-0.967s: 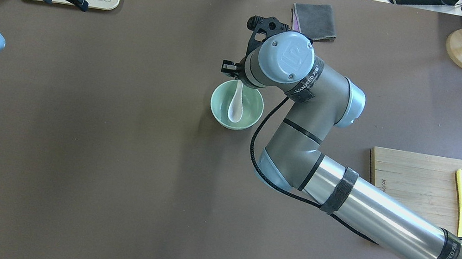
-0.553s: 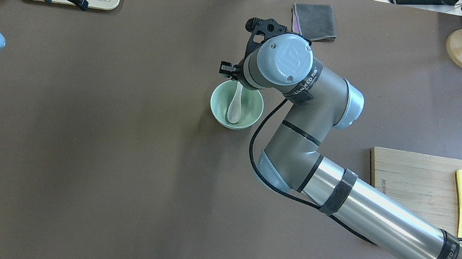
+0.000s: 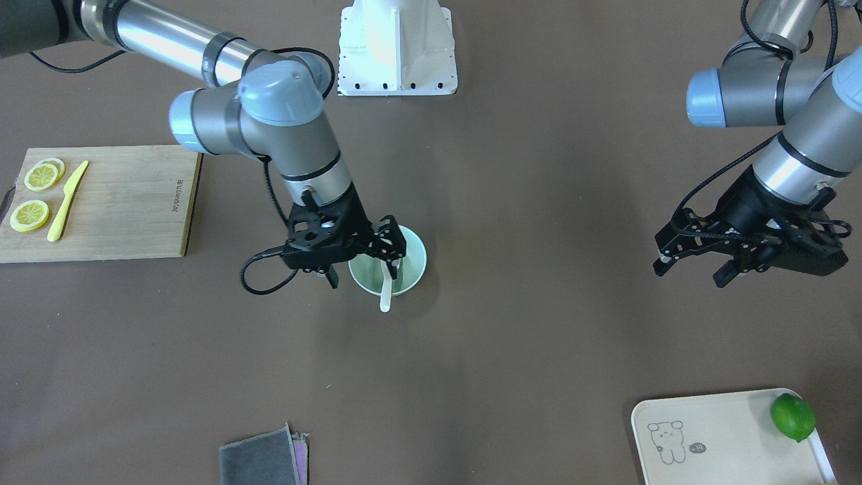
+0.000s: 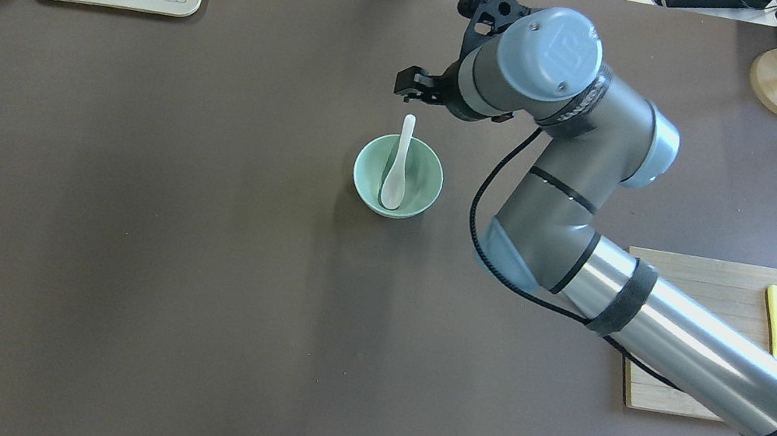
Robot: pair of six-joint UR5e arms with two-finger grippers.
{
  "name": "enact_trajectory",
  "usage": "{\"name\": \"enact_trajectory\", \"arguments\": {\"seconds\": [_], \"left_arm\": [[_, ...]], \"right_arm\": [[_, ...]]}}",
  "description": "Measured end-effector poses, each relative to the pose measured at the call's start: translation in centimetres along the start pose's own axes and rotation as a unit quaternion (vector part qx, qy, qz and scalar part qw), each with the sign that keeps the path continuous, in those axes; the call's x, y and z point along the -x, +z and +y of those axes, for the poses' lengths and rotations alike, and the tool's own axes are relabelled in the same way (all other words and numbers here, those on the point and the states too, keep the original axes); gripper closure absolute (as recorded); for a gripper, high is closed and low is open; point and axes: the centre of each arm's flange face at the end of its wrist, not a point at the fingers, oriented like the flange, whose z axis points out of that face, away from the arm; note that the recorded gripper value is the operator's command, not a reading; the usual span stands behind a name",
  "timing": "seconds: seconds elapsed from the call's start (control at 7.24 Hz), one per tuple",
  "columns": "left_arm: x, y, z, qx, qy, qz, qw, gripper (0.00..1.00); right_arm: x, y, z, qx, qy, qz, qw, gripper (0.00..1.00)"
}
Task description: Place spoon in bowl
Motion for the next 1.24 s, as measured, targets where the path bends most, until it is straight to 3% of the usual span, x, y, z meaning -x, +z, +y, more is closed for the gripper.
{"name": "enact_trajectory", "arguments": {"seconds": [0.28,0.55,0.69,0.83,0.97,1.24], "left_arm": [[1.5,-0.6,0.1,-0.019,-0.004,-0.017,0.9997,0.02],[4.4,-0.4,0.8,-0.064,-0.005,-0.067,0.9957,0.02],[6.0,-0.2,1.9,-0.057,-0.012,-0.072,0.9957,0.02],[7.9,-0.3,3.2,-0.036,-0.023,-0.069,0.9967,0.02],[10.2,-1.2,4.5,-0.022,-0.025,-0.071,0.9969,0.02],[16.7,-5.7,5.6,0.013,0.0,-0.083,0.9965,0.02]], "right_arm": [[-11.3,-6.0,-4.4,0.015,0.004,-0.002,0.9999,0.0],[-20.2,-10.5,-6.5,0.004,0.037,0.009,0.9993,0.0],[-24.2,-11.6,-7.1,-0.003,0.033,0.028,0.9991,0.0],[-29.4,-12.3,-7.1,0.002,-0.01,0.057,0.9983,0.0],[-35.7,-13.3,-6.2,0.03,-0.06,0.091,0.9936,0.0],[-47.5,-17.4,-4.5,0.1,-0.096,0.135,0.9811,0.0]]}}
